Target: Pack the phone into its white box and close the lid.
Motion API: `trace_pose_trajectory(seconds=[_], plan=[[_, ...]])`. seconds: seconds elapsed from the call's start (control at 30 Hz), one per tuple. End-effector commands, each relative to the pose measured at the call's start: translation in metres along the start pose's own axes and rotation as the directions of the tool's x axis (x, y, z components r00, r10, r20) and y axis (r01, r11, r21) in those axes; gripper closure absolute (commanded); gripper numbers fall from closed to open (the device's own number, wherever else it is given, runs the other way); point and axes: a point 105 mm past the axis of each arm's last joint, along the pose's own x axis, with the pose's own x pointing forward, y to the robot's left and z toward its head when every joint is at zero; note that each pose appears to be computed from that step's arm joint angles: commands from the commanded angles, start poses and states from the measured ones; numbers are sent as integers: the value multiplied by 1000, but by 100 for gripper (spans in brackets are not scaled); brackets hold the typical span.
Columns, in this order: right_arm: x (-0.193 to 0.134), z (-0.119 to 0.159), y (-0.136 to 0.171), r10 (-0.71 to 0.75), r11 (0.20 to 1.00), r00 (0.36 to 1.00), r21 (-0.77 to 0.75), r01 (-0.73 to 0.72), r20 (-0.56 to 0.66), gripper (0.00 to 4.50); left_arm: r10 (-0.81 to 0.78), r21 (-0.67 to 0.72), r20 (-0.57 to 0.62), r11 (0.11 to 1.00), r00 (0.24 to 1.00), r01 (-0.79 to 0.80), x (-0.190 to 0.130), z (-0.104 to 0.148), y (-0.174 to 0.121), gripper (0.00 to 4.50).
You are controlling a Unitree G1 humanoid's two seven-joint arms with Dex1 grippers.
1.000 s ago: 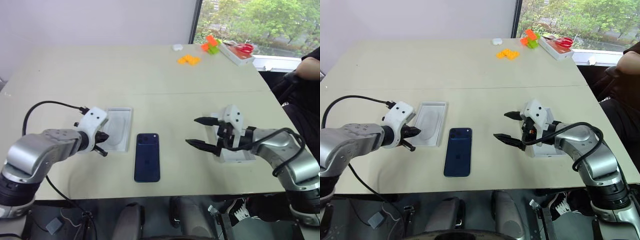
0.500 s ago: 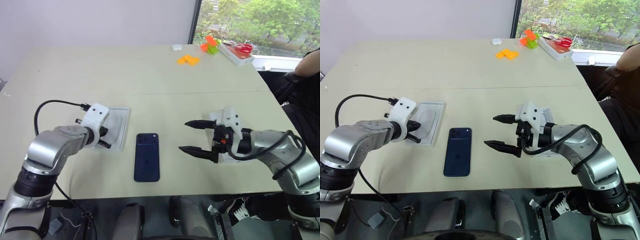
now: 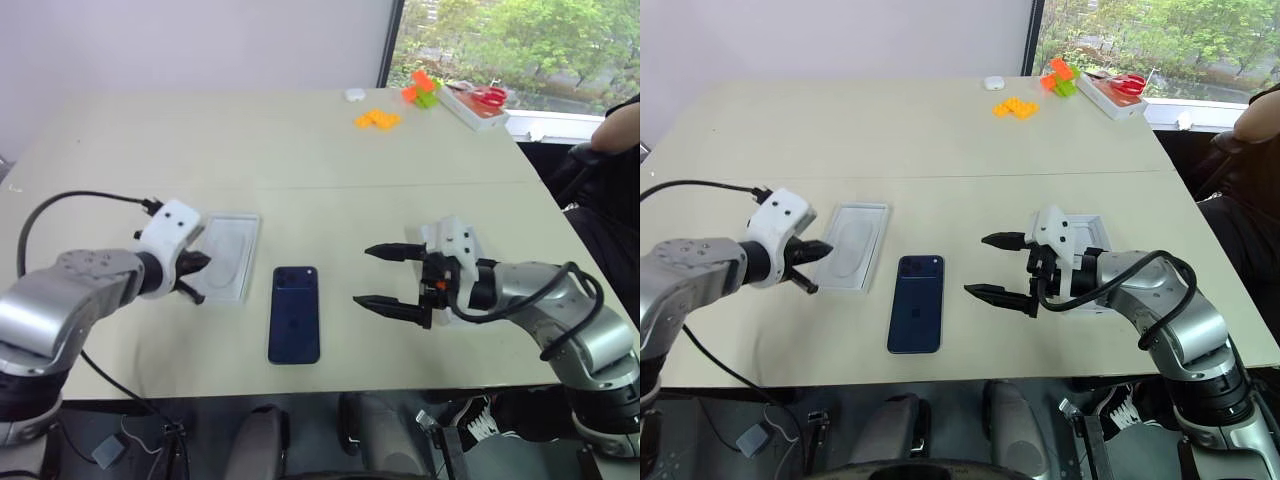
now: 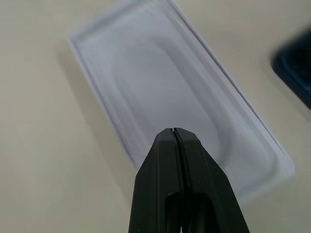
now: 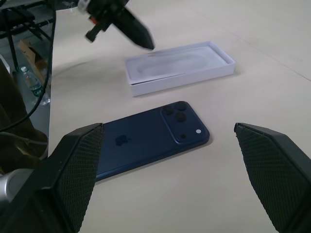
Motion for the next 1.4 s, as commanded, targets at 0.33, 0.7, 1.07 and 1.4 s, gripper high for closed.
trace_pose_trajectory(seconds=[0.33, 0.7, 1.07, 1.4], plan=[[3, 11, 1, 22, 999, 999, -32, -22, 27, 0, -1, 39, -98, 999, 995, 5, 15, -14, -15, 445], [3, 11, 2, 16, 999, 999, -30, -15, 31, 0, 47, -4, -58, 999, 997, -47, 20, -7, -6, 445], [4, 10, 2, 19, 999, 999, -30, -18, 31, 0, -1, 29, -20, 1000, 1000, 1, -8, 0, -1, 445], [4, 10, 2, 22, 999, 999, -32, -21, 29, 0, -33, 27, -106, 999, 994, 36, 0, -17, -11, 445]])
